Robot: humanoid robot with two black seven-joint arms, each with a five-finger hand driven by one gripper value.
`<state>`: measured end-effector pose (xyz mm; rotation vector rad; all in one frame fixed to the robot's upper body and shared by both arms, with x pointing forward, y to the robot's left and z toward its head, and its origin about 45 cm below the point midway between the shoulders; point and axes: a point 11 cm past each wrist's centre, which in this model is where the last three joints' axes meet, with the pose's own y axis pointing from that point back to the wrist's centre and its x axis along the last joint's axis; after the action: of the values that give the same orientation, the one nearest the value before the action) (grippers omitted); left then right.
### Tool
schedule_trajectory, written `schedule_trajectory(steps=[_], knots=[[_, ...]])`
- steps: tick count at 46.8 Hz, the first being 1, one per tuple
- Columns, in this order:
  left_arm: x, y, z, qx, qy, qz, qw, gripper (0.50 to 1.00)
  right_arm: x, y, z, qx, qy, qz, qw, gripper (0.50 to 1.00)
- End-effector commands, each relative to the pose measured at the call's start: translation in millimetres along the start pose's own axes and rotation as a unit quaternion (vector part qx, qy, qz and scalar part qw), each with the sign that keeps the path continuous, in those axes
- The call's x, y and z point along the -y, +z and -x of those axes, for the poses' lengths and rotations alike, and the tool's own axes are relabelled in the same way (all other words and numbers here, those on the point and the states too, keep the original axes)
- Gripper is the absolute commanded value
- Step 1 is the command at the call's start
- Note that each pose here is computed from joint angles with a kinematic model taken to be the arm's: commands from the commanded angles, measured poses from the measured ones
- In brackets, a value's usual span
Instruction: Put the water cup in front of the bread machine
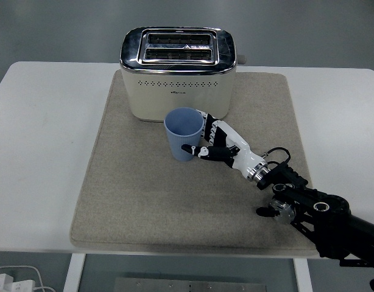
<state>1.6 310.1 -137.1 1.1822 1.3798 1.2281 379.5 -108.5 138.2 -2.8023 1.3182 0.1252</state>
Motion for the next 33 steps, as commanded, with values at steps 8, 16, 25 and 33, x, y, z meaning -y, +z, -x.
schedule_trajectory(steps=[8,16,25,33], knots=[[0.0,-0.1,-0.1,0.001,0.0,0.0,1.0,1.0,-3.5,-0.1,-7.2,-0.003,0.006,0.002,1.0,0.928],[0.0,-0.1,-0.1,0.001,0.0,0.0,1.0,1.0,-7.2,-0.1,-13.7,-0.006,0.01,0.004,1.0,0.928],[0.0,0.1,-0.6,0.0,0.001,0.0,1.0,1.0,-12.7,-1.1,-24.5,-0.001,0.017,0.007,1.0,0.928],[-0.1,0.0,-1.1,0.0,0.002,0.0,1.0,1.0,-19.3,-2.8,-37.2,-0.003,0.024,0.01,1.0,0.928]])
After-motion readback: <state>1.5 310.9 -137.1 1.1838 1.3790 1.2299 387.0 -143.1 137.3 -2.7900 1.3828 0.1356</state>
